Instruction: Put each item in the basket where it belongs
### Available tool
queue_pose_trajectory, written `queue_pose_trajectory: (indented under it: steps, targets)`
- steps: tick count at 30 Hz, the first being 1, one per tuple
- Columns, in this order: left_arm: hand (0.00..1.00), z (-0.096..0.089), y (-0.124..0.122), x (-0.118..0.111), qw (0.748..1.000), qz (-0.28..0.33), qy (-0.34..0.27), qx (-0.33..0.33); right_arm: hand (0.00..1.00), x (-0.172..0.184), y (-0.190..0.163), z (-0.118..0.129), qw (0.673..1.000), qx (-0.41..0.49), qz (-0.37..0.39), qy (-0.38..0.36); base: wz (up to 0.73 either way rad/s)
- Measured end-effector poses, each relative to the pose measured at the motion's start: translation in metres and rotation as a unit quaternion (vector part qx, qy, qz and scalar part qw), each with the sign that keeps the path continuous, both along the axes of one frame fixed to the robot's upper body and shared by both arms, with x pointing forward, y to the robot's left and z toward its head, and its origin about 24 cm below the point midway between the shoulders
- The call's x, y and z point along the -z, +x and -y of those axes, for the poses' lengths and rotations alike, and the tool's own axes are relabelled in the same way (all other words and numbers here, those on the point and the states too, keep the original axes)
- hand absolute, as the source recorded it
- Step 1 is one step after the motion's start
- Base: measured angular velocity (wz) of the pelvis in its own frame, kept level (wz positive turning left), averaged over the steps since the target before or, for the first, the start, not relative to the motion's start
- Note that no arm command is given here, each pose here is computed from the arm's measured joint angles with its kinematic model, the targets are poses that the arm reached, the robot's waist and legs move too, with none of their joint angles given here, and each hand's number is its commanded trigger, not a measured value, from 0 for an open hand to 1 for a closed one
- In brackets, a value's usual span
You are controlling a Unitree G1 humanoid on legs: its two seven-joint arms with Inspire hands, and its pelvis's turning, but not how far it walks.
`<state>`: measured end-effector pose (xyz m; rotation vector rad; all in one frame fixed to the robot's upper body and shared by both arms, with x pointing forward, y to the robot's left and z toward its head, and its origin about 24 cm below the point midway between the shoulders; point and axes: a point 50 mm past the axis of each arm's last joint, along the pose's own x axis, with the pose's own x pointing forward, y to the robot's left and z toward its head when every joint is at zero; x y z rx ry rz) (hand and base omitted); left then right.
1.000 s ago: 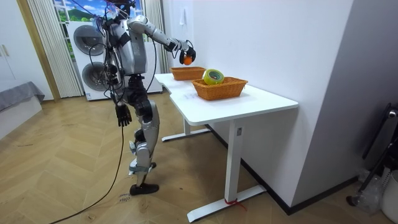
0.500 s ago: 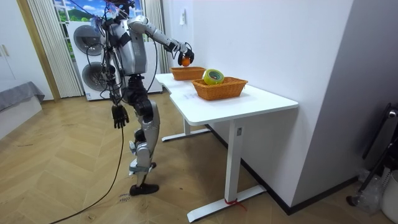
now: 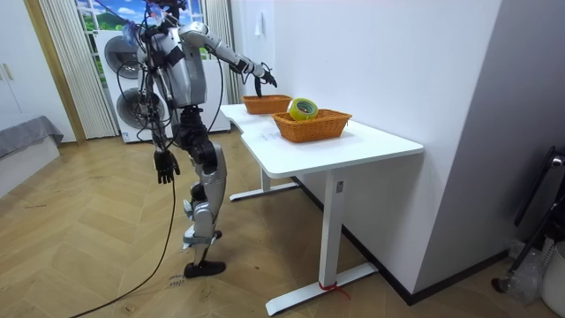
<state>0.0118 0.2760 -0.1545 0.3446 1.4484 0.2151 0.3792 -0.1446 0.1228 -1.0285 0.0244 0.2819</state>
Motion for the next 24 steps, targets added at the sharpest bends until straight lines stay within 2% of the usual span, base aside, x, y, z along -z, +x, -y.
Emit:
queue_pose_trajectory:
  steps: [17,24]
  targets:
    - [0.00,0.000,-0.003,0.000,1.000,-0.003,0.005,-0.001,0.00,0.002,0.002,0.006,1.000,0.018,0.016,-0.001,-0.01]
    - [0.00,0.001,-0.004,0.000,1.000,-0.005,0.003,-0.001,0.00,-0.019,0.002,-0.003,0.999,-0.004,0.054,0.006,-0.06]
